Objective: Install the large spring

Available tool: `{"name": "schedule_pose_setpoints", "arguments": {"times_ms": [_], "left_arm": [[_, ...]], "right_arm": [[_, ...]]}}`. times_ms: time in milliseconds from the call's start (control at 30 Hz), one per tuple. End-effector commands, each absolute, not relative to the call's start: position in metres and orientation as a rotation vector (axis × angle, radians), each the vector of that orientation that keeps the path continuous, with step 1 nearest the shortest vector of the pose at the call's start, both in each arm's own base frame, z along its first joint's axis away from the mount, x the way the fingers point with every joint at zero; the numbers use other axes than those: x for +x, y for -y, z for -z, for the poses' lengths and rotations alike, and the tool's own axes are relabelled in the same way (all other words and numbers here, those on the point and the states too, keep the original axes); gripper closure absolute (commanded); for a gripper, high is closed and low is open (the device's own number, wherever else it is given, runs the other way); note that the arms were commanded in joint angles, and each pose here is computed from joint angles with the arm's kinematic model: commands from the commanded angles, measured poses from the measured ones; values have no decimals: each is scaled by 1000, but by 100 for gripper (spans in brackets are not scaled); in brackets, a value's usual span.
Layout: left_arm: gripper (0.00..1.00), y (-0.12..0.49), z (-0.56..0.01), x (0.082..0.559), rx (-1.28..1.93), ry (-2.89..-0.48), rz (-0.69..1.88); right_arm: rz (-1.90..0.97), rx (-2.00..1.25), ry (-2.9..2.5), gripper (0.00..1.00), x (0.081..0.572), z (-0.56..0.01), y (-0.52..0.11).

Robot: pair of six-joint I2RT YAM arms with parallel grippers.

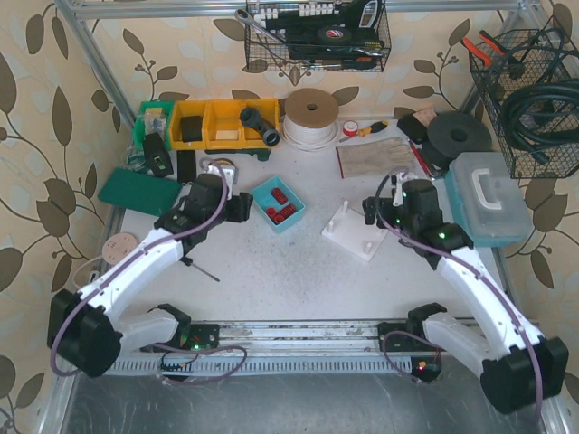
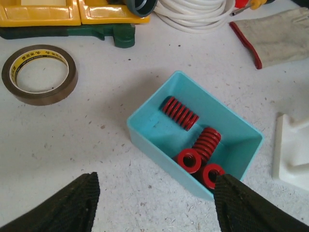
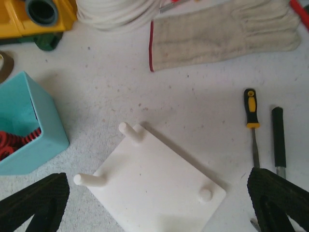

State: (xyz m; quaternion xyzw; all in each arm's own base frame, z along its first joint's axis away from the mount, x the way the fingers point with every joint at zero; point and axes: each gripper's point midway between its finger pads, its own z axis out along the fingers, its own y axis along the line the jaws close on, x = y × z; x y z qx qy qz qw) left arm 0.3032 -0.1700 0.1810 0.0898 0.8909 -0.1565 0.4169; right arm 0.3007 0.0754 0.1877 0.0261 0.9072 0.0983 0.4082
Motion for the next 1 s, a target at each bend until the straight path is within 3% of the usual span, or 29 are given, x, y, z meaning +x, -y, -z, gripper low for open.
{"name": "schedule_pose_setpoints", "arguments": {"times_ms": [0,300,667,800,967], "left_arm": [[35,169,-175,305,306,-2384,271],[45,203,-165,324,511,-2578,201],[43,247,-126,330,776,-2744,77],[47,248,-134,333,740,-2719,88],[41,227,-157,340,569,-2663,98]], "right_arm": [[-268,128,-2131,0,300,-207,-69],[-289,182,-2151,2,302,-180,-71],[-262,201,-2141,2,302,-171,-66],[-330,106,-2143,5,304,-171,-83],[-379,31,-2230,10,314,-180,-119]]}}
